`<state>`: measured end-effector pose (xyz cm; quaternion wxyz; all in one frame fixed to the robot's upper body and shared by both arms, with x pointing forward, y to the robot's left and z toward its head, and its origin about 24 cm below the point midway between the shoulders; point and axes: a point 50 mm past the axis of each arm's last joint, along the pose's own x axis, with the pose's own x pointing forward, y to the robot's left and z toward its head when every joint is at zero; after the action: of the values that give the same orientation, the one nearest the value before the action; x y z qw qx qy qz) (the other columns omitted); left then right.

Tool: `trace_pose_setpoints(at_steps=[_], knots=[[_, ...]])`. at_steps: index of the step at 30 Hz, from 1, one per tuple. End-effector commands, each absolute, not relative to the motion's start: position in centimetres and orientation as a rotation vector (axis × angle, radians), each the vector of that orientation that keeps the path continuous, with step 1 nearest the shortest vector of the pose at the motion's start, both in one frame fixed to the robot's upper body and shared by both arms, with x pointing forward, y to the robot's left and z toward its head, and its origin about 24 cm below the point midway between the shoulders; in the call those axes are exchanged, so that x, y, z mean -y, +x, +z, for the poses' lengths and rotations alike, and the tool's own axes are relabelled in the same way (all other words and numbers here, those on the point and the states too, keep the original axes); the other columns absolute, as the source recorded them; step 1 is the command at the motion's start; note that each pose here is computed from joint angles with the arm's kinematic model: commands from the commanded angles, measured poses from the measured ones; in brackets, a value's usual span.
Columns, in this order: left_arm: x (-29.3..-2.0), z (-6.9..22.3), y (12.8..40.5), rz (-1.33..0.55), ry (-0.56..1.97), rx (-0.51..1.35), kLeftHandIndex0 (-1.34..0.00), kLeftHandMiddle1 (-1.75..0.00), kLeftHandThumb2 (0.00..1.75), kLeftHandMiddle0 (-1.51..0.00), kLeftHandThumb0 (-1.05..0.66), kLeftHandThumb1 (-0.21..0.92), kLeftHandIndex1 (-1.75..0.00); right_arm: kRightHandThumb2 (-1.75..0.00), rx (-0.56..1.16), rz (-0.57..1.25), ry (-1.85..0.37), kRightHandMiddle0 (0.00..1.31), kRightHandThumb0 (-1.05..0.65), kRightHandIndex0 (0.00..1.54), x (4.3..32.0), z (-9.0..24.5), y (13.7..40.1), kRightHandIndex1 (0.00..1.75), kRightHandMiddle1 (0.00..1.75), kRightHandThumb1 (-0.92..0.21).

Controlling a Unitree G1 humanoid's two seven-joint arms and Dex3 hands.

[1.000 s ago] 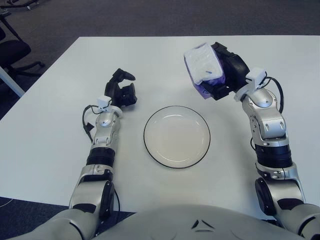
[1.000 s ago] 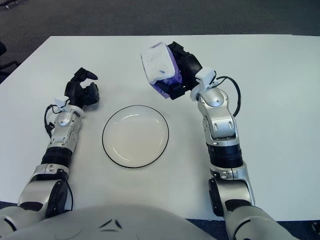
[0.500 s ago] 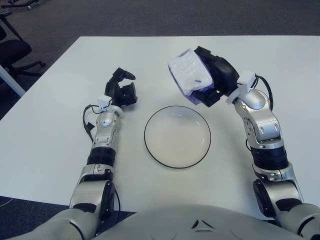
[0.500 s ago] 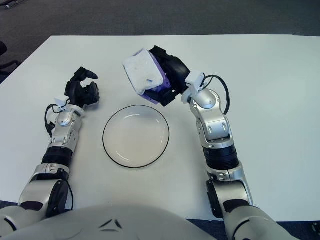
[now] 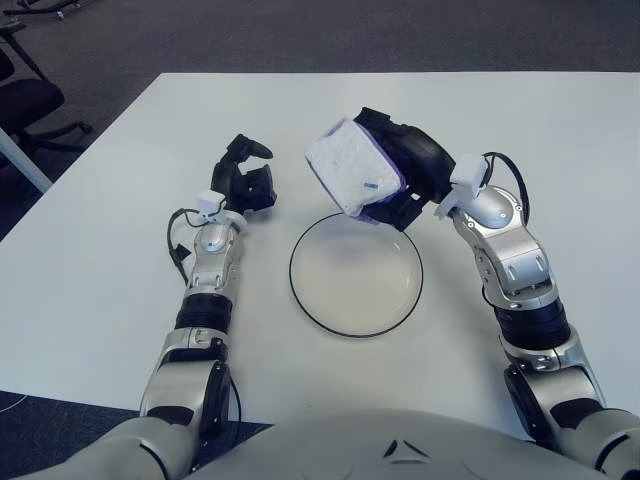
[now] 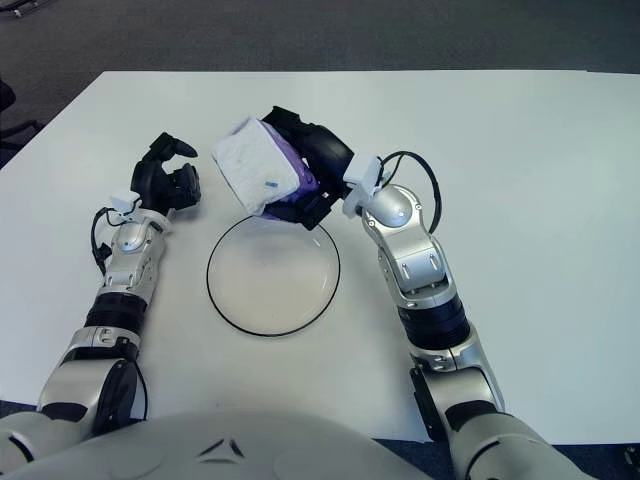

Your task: Put the tissue paper into the plate.

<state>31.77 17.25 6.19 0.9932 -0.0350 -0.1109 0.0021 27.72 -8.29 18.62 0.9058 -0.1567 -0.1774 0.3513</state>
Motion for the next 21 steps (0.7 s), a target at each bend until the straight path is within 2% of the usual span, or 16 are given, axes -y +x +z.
trace_pose_setpoints(at_steps=[1, 16, 18, 20, 21], knots=[[-16.0, -0.9, 27.6, 0.054, -0.141, -0.031, -0.58, -1.75, 1.27, -1.32, -0.47, 0.35, -1.75, -1.56, 0.383, 0.768, -0.375, 0.99, 0.55, 0.77, 8.2, 18.1, 27.6, 1.75, 1.75, -0.12], [-15.7, -0.8, 27.5, 0.078, -0.147, -0.033, -0.60, -1.75, 1.29, -1.32, -0.47, 0.34, -1.75, -1.65, 0.558, 0.881, -0.582, 1.05, 0.60, 0.84, 7.6, 16.4, 27.8, 1.75, 1.75, -0.04], [-15.7, -0.8, 27.5, 0.076, -0.150, -0.035, -0.60, -1.75, 1.29, -1.32, -0.47, 0.34, -1.75, -1.65, 0.556, 0.893, -0.643, 0.99, 0.60, 0.84, 7.7, 16.3, 27.9, 1.75, 1.75, -0.04], [-15.7, -0.8, 27.4, 0.074, -0.151, -0.036, -0.60, -1.75, 1.29, -1.32, -0.47, 0.34, -1.75, -1.62, 0.556, 0.899, -0.676, 0.84, 0.58, 0.82, 7.7, 16.3, 27.9, 1.75, 1.75, -0.06], [-15.7, -0.8, 27.4, 0.073, -0.151, -0.037, -0.60, -1.75, 1.29, -1.32, -0.47, 0.34, -1.75, -1.61, 0.555, 0.903, -0.695, 0.82, 0.58, 0.82, 7.7, 16.4, 27.9, 1.75, 1.75, -0.07]])
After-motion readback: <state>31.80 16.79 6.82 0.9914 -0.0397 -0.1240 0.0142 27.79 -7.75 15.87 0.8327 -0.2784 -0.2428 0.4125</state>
